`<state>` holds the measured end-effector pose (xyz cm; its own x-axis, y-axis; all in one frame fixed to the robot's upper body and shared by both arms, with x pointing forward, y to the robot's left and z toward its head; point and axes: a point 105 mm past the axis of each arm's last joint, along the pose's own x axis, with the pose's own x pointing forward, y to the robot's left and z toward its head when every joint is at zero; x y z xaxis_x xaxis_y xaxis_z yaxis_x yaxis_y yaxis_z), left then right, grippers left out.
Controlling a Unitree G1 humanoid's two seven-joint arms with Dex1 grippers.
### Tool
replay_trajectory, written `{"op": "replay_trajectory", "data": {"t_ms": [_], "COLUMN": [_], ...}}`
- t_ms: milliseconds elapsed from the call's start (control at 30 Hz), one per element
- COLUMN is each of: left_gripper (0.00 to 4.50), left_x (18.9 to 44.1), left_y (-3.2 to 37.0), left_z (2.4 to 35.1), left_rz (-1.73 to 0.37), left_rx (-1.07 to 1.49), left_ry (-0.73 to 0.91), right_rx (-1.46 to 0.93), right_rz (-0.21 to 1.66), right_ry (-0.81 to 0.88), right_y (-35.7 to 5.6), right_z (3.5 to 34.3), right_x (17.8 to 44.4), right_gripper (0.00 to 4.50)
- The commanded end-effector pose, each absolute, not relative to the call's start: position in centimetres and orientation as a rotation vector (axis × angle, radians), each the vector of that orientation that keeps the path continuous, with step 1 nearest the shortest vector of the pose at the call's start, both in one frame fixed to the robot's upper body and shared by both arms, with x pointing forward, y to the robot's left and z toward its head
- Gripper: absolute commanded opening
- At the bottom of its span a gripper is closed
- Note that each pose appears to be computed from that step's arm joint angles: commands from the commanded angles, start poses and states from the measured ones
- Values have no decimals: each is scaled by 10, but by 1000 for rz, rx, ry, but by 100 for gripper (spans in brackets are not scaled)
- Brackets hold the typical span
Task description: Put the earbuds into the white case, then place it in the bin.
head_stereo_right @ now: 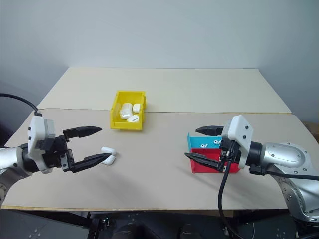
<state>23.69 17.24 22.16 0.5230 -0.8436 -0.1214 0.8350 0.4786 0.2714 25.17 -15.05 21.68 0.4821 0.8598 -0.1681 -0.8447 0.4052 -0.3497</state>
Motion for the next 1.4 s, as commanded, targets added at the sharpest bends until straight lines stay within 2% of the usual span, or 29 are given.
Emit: {"op": "replay_trajectory", "data": {"t_ms": [33, 200, 467, 567, 667, 767, 1133, 1400], "left_gripper": [450, 450, 450, 450, 450, 450, 450, 450], "left_x": [235, 235, 249, 248, 245, 253, 290, 292], "left_y": [173, 175, 184, 184, 197, 205, 195, 185], "left_z": [227, 224, 216, 213, 193, 184, 178, 177], "left_rz": [-1022, -982, -714, -668, -602, -510, -451, -428], "left_rx": [332, 387, 659, 604, 545, 484, 318, 342], "left_ry": [-38, 5, 137, 230, 503, 643, 812, 931], "right_rx": [-451, -420, -417, -418, -406, -392, -355, -326], "right_rz": [1083, 1061, 1057, 1064, 1063, 1047, 1045, 1043], "right_ry": [-87, -84, -64, -63, -66, -65, -88, -99], "right_y": [-148, -149, -146, -143, -140, -138, -129, -122], "right_z": [227, 227, 227, 228, 227, 224, 224, 221], "right_x": [250, 251, 255, 254, 250, 250, 250, 248], "right_gripper": [446, 446, 446, 446, 446, 446, 446, 446]}}
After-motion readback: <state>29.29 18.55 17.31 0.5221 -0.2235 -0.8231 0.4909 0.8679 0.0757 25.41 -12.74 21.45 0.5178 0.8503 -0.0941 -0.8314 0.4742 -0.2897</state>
